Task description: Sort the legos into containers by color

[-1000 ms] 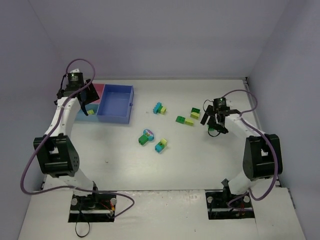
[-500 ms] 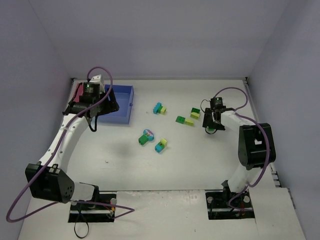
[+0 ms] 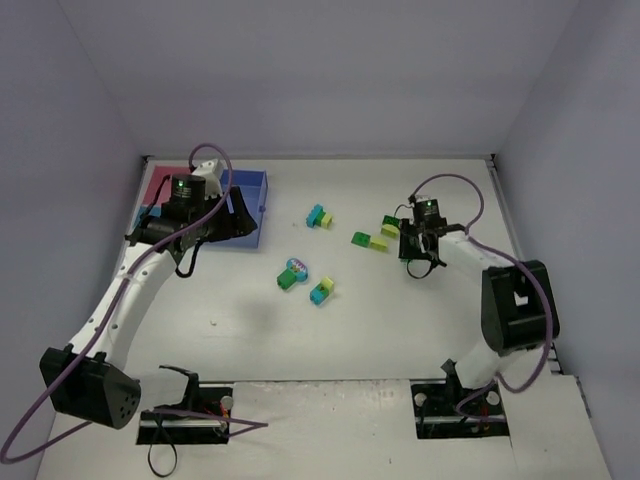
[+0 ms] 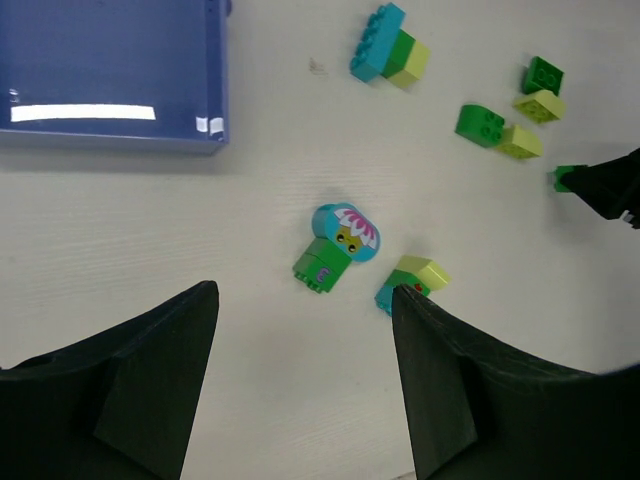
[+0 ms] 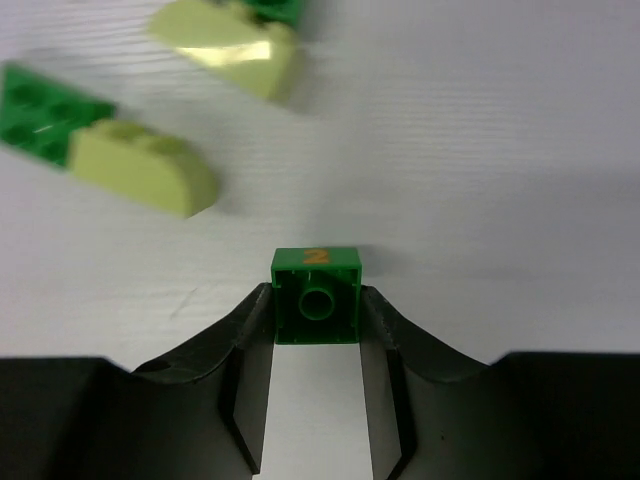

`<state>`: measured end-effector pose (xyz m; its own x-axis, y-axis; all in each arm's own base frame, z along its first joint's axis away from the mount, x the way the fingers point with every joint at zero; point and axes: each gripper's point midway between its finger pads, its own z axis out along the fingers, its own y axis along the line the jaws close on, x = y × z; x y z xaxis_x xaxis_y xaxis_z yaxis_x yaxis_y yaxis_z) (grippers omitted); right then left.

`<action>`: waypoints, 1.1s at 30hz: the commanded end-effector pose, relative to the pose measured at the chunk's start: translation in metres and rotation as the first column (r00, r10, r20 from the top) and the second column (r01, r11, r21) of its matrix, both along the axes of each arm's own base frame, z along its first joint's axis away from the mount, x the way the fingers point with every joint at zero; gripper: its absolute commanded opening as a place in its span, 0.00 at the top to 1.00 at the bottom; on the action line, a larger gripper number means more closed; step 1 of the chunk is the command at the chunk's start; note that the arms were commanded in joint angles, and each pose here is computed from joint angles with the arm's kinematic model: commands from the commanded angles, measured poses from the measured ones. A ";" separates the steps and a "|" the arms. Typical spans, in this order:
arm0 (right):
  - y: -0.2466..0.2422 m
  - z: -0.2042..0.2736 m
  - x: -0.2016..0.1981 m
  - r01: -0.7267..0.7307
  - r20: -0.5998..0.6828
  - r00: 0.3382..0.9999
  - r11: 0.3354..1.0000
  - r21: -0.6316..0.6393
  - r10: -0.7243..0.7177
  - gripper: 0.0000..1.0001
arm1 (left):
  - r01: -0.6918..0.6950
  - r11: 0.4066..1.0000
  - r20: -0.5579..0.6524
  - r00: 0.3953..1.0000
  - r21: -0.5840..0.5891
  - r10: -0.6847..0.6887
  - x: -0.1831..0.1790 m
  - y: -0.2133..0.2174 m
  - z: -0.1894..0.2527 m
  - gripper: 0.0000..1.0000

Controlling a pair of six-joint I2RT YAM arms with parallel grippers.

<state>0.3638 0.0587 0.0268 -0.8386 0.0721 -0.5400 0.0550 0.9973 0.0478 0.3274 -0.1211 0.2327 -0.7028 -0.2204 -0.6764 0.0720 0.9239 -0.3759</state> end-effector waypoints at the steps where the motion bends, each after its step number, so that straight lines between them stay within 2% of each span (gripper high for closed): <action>1: 0.053 0.074 0.011 -0.202 0.245 0.955 0.973 0.115 0.169 1.00 | 0.075 0.989 0.101 0.993 -0.124 -0.062 -0.001 -0.024 0.043 0.36; 3: 0.074 0.106 0.004 -0.308 0.339 0.908 0.942 0.137 0.248 1.00 | 0.120 0.974 0.101 0.990 -0.192 -0.102 -0.005 -0.038 0.052 0.36; 6: 0.119 0.146 -0.015 -0.511 0.462 0.793 0.846 0.151 0.397 1.00 | 0.183 0.944 0.109 0.981 -0.275 -0.158 -0.008 -0.060 0.066 0.36; 10: 0.176 0.185 -0.052 -0.718 0.560 0.622 0.684 0.129 0.547 1.00 | 0.262 0.892 0.111 0.965 -0.368 -0.238 -0.015 -0.090 0.084 0.36; 13: 0.204 0.205 -0.071 -0.792 0.606 0.520 0.606 0.078 0.602 1.00 | 0.296 0.862 0.127 0.955 -0.413 -0.267 -0.020 -0.111 0.097 0.36; 16: 0.220 0.219 -0.082 -0.830 0.634 0.447 0.557 0.031 0.631 1.00 | 0.323 0.849 0.120 0.946 -0.418 -0.301 -0.027 -0.128 0.099 0.36; 20: 0.235 0.230 -0.090 -0.863 0.651 0.386 0.505 0.005 0.654 0.99 | 0.343 0.855 0.086 0.938 -0.390 -0.337 -0.033 -0.142 0.092 0.36; 27: 0.246 0.236 -0.095 -0.897 0.662 0.332 0.443 0.000 0.672 0.97 | 0.395 0.853 -0.026 0.903 -0.341 -0.428 -0.054 -0.161 0.061 0.43; 33: 0.249 0.238 -0.094 -0.902 0.664 0.317 0.432 -0.010 0.677 0.97 | 0.429 0.834 -0.036 0.882 -0.347 -0.469 -0.060 -0.172 0.054 0.45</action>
